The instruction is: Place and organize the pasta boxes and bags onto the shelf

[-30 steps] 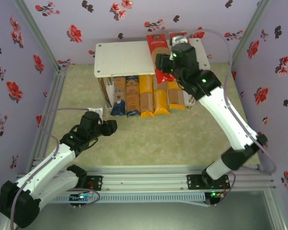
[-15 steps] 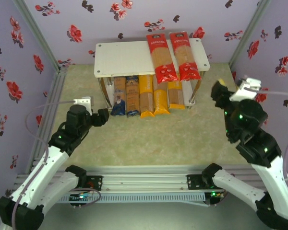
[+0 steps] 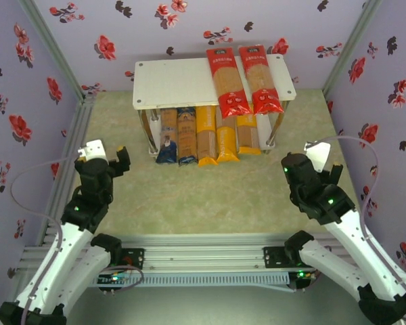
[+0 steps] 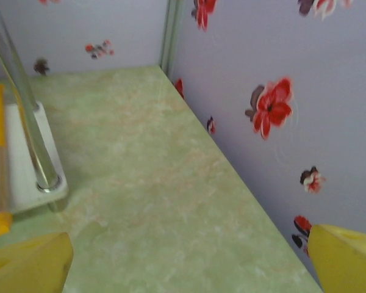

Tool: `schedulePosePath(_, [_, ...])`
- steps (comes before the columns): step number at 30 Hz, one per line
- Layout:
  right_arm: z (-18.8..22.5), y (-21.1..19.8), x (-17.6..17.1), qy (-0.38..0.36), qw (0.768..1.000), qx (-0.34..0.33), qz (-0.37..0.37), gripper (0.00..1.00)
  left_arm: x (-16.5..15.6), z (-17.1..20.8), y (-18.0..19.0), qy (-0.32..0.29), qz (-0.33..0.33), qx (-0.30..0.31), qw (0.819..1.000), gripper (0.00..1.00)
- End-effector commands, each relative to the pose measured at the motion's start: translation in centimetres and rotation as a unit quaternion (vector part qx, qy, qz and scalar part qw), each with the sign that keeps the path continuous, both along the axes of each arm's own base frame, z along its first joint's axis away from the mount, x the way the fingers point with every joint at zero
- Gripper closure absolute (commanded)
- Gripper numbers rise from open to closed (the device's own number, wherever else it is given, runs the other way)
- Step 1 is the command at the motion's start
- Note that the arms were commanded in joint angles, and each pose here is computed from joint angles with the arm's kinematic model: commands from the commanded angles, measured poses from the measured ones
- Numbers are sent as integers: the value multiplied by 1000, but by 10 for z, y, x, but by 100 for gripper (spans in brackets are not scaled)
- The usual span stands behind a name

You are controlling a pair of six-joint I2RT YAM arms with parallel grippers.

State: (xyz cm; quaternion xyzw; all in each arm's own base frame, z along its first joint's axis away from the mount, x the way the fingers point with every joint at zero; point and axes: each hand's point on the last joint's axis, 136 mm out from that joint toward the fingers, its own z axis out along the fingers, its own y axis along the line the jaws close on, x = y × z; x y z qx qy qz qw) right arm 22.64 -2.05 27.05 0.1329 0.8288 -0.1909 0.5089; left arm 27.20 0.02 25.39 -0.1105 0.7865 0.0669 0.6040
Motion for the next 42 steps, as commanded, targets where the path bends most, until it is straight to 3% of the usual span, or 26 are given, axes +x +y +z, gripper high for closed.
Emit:
schedulePosePath(1, [-18,0,9,6,999,51,-11,1,-3,-9,29,-23,70,51,996,1])
schedulePosePath(8, [-72,-6,29,35,991,129,-24,1,19,-70,34,-114,79,42,989,1])
schedulePosePath(12, [-89,-12,35,42,989,138,-32,1,45,-106,31,-57,59,81,993,0])
schedulePosePath(16, [-102,-17,44,43,988,145,-42,1,66,-112,20,-63,32,110,991,0])
schedulePosePath(25, [-130,-38,84,45,991,109,-63,1,99,-147,14,-26,-31,99,994,0])
schedulePosePath(29, [-136,-40,108,21,995,84,-45,1,106,-153,6,3,-61,95,994,0])
schedulePosePath(33, [-135,-40,129,-68,995,71,-23,1,108,-154,6,10,-65,89,994,0])
schedulePosePath(42, [-153,-57,126,-140,986,86,-41,1,109,-155,7,13,-64,89,994,0])
